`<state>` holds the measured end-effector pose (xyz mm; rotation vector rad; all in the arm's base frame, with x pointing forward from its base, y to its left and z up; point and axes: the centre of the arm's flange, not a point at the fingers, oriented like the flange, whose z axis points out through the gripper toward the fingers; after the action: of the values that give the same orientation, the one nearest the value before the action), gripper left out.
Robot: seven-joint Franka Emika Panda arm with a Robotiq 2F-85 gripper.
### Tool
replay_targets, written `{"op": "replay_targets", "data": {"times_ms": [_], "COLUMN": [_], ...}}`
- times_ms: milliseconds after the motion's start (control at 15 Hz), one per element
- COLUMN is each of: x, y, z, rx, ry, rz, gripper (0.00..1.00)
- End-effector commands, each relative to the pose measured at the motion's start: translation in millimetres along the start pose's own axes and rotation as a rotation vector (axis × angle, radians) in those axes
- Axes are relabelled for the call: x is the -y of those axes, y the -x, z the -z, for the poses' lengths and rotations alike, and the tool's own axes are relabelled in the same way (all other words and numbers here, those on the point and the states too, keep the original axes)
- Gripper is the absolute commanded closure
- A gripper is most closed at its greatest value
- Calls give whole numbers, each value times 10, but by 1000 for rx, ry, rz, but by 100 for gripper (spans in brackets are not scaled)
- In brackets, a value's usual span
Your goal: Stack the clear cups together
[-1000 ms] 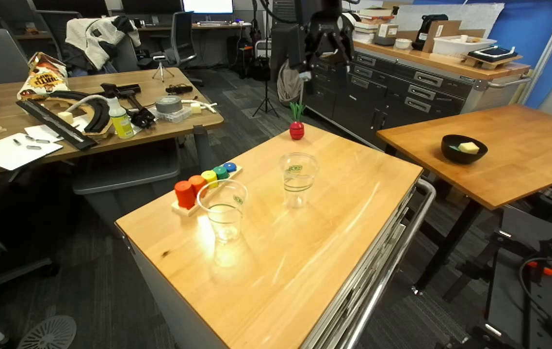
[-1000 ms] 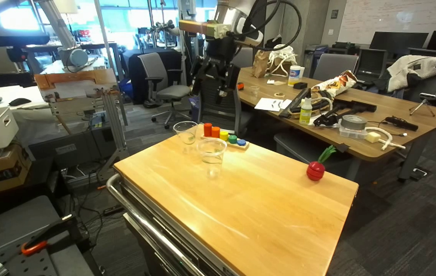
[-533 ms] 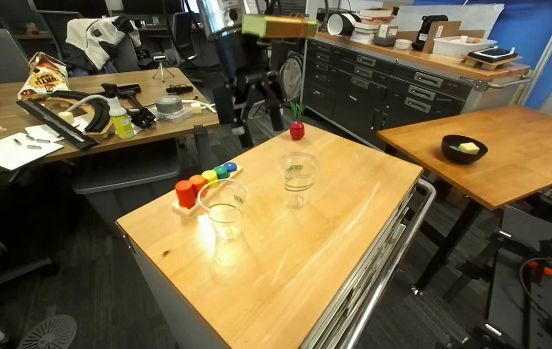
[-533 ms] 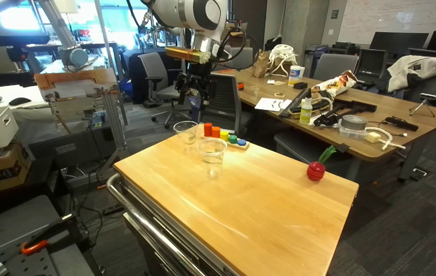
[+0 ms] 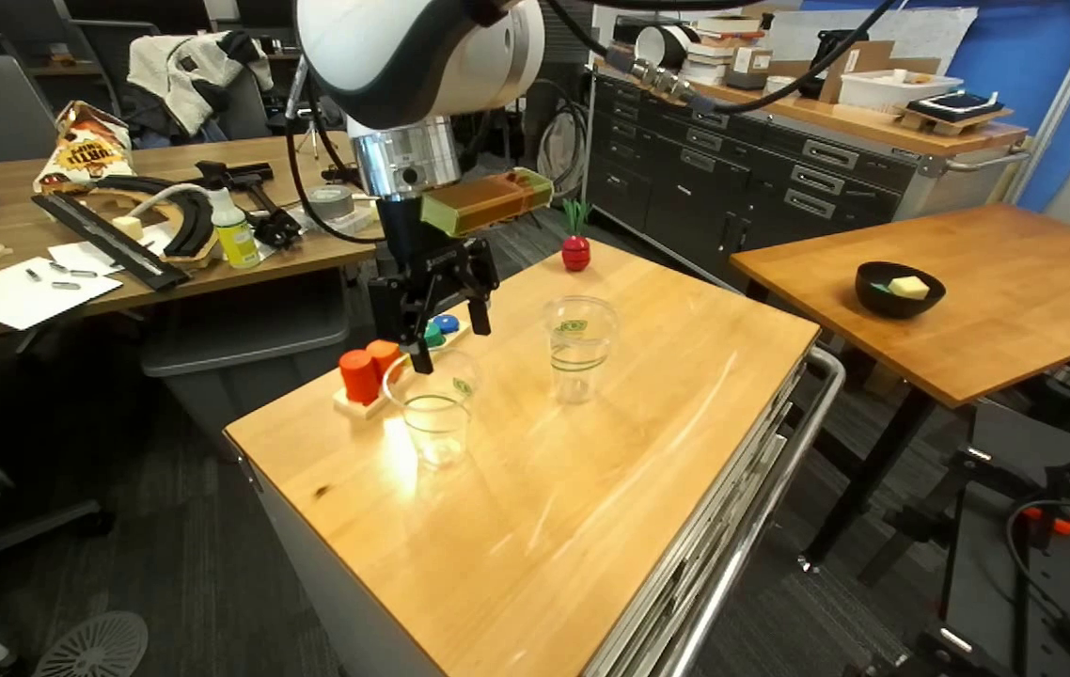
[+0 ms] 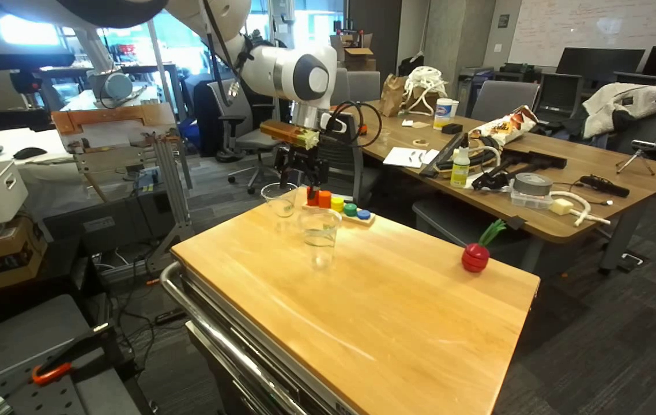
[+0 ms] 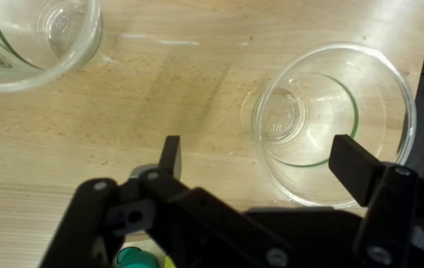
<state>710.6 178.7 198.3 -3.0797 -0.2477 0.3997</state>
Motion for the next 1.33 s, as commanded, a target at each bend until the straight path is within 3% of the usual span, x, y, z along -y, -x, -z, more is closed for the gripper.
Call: {"op": "replay_targets", "data": {"times_ms": [0,600,733,1000,1267], "x": [-48,-34,-53,-167,-510], "y": [-275,-202,-182,-168,-119], "z": [-57,49,107,179,460], "rx": [-44,-64,-61,-32,11], "ry": [8,10,9,-16,-96], "rz": [-9,-7,-6,-34,-81], "gripper": [26,96,100,99,99]}}
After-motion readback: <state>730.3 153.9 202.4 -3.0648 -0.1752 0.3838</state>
